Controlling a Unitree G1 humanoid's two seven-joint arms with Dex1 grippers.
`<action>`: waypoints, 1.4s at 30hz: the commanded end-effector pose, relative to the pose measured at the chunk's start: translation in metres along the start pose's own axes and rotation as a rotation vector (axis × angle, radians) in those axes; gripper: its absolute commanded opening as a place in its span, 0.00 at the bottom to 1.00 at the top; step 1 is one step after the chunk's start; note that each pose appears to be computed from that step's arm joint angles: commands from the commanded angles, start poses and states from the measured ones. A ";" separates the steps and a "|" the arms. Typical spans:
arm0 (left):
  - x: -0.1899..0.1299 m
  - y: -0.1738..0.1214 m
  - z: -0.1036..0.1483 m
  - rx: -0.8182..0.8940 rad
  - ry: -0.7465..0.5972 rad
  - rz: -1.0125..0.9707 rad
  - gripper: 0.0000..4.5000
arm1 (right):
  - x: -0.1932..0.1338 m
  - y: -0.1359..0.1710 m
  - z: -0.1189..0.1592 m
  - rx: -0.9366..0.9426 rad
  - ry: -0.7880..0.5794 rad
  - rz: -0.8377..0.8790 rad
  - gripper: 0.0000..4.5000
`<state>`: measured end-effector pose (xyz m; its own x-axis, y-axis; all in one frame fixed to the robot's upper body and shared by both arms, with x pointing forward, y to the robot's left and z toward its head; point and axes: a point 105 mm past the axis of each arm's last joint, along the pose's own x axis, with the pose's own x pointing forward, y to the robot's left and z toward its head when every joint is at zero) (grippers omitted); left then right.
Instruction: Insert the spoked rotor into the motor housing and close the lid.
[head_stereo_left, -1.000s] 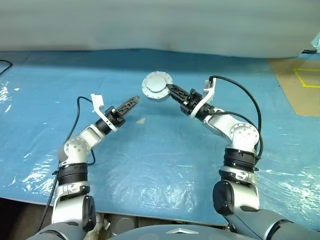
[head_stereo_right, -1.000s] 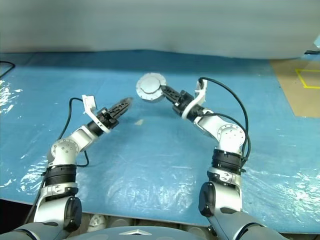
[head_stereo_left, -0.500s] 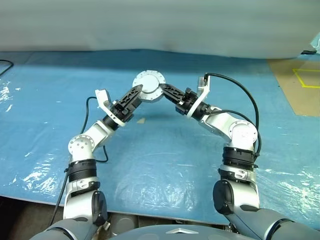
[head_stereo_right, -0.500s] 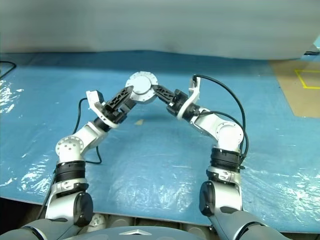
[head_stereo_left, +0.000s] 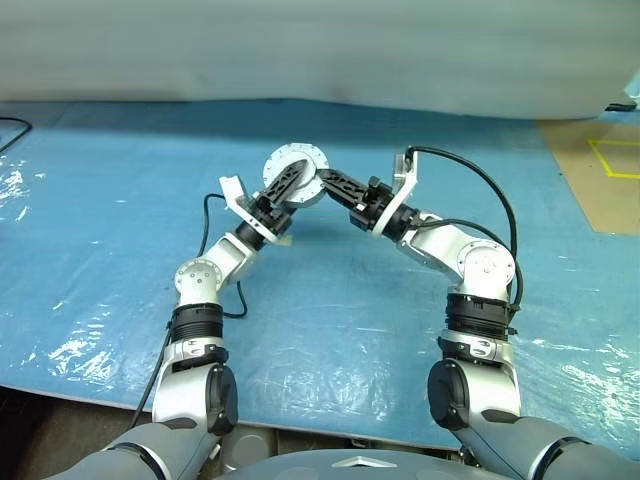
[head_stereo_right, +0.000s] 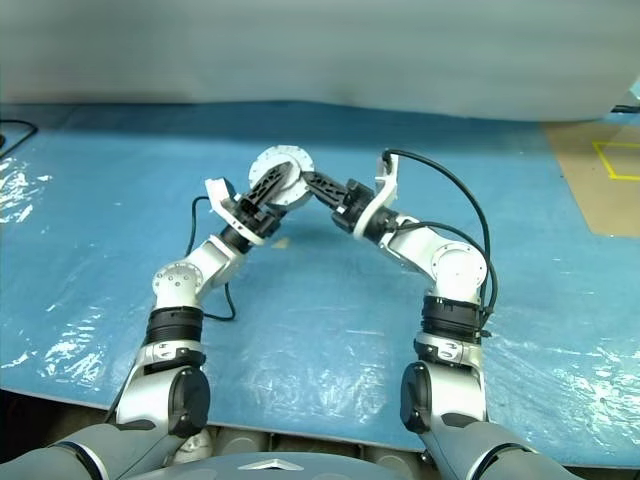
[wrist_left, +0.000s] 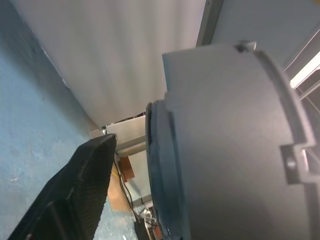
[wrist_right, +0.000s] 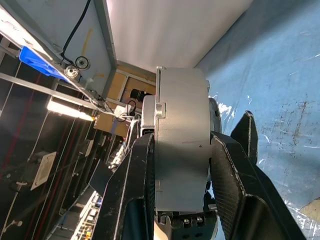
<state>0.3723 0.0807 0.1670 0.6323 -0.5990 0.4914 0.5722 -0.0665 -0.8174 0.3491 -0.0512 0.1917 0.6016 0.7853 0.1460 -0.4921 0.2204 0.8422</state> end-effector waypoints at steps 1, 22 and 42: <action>-0.001 0.007 0.006 0.075 -0.009 0.075 0.73 | 0.001 0.030 0.006 -0.039 -0.025 0.125 0.26; 0.014 0.001 0.029 0.135 -0.107 0.054 0.59 | 0.003 0.029 0.012 -0.144 -0.065 0.093 0.71; -0.048 0.004 0.179 0.455 -0.524 0.343 0.59 | 0.004 0.018 0.012 -0.127 -0.064 0.040 0.71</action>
<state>0.4373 0.2318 0.1691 0.9314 -0.1305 0.3397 0.3629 0.4030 -0.8401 0.3525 -0.0523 0.1995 0.6336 0.7540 0.1733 -0.5490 0.2804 0.7874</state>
